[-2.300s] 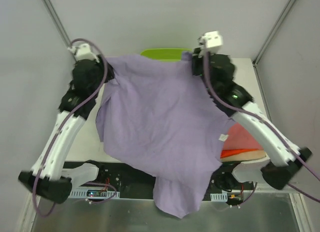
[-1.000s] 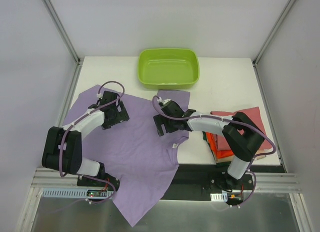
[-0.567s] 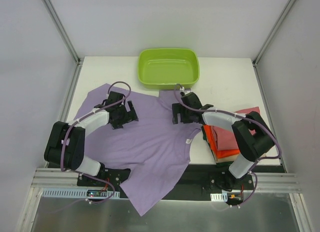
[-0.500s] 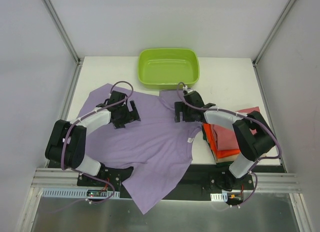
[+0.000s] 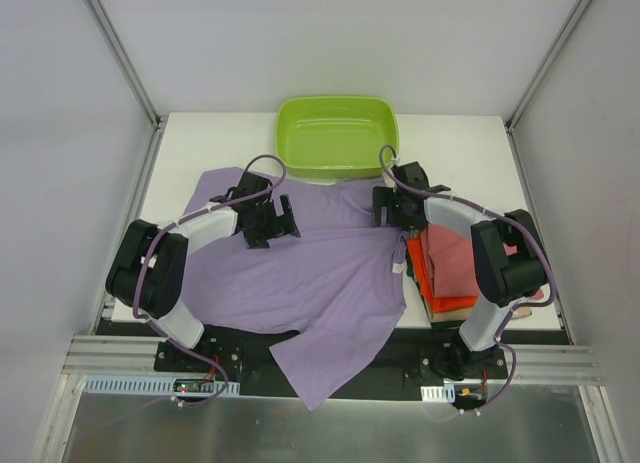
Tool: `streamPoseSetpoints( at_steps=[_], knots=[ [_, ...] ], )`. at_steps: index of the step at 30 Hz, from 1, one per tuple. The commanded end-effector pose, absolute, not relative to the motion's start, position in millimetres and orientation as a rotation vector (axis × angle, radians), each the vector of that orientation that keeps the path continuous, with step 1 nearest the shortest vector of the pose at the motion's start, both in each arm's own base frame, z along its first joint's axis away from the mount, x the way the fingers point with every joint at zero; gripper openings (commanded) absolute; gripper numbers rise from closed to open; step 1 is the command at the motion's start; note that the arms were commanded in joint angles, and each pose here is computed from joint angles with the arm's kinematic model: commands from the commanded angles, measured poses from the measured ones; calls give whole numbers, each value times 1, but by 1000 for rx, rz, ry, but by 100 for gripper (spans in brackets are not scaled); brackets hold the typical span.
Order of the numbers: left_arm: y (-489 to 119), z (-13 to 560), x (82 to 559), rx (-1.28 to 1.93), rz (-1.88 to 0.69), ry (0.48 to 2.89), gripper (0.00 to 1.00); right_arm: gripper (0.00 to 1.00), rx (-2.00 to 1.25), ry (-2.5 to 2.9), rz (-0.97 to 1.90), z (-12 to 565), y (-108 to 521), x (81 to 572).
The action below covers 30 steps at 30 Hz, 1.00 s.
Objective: Fold and stack the t-shirts
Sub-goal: Flatten out the tshirt
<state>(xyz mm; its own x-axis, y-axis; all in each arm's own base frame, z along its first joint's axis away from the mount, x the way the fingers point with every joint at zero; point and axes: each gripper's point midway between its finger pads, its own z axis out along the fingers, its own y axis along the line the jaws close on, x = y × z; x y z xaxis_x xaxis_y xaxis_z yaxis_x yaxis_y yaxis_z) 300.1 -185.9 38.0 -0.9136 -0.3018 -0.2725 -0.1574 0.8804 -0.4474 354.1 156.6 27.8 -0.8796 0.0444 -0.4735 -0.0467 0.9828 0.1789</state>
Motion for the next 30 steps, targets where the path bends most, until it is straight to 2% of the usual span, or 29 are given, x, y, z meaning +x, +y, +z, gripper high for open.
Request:
streamPoseSetpoints(
  at_steps=[1,9,19,23,30],
  knots=[
    [-179,47,308,-302,-536,2675,99,96,-173,2629,244,42,152,356],
    [-130,37,304,-489,-377,2645,99,96,-341,2522,419,76,190,338],
    [-56,3,258,-846,-170,2685,99,96,-431,2560,422,61,234,326],
    [-50,12,253,-876,-191,2648,99,96,-444,2545,429,60,246,329],
    [-58,47,271,-770,-294,2558,99,96,-452,2502,419,74,251,339]
  ],
)
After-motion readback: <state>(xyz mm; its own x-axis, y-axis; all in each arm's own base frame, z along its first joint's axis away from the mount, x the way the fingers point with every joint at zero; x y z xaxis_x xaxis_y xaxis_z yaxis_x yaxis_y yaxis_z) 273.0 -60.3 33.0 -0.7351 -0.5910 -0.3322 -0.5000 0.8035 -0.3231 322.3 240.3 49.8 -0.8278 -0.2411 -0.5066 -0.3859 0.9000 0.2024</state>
